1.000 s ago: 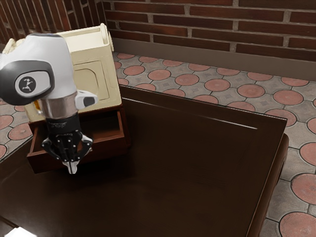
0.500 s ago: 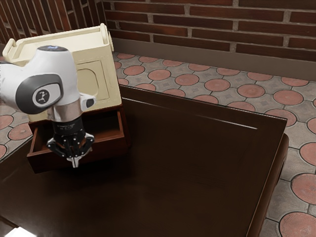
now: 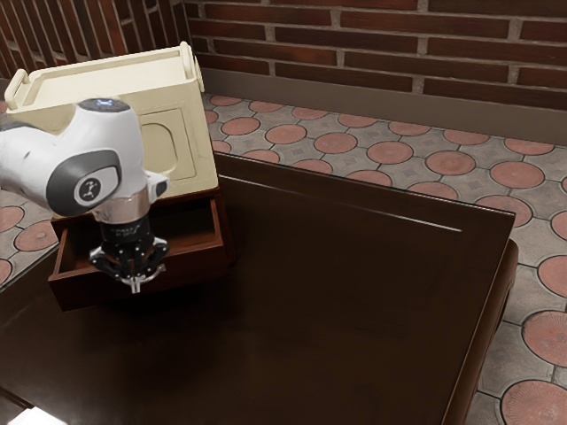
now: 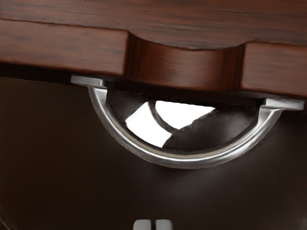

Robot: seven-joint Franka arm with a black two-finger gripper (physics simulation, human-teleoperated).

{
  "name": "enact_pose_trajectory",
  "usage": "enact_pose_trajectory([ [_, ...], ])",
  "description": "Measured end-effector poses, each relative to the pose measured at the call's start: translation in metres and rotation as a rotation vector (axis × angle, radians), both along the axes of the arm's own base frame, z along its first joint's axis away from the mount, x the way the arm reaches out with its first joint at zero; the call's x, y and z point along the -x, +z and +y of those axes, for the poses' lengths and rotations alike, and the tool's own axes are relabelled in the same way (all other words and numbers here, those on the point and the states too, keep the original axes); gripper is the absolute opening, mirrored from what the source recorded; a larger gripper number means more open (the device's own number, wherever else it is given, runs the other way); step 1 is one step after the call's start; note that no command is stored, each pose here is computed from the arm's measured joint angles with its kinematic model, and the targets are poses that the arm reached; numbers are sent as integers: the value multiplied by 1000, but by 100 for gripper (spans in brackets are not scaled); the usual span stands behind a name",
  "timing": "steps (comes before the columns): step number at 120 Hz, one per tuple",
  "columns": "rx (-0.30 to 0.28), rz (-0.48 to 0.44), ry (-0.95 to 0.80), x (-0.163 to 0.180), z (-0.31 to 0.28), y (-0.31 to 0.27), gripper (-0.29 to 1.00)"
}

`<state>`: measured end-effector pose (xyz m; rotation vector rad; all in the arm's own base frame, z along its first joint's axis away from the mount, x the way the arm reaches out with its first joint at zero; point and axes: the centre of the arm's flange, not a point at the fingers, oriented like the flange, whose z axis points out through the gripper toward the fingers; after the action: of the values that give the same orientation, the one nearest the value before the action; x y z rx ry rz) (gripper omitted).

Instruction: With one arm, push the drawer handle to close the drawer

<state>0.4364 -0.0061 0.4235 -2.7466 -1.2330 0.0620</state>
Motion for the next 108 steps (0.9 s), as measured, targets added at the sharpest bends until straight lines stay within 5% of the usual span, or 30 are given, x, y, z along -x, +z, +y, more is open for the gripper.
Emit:
enact_pose_trajectory([
  [108, -104, -238, 31, -67, 71, -28, -8],
])
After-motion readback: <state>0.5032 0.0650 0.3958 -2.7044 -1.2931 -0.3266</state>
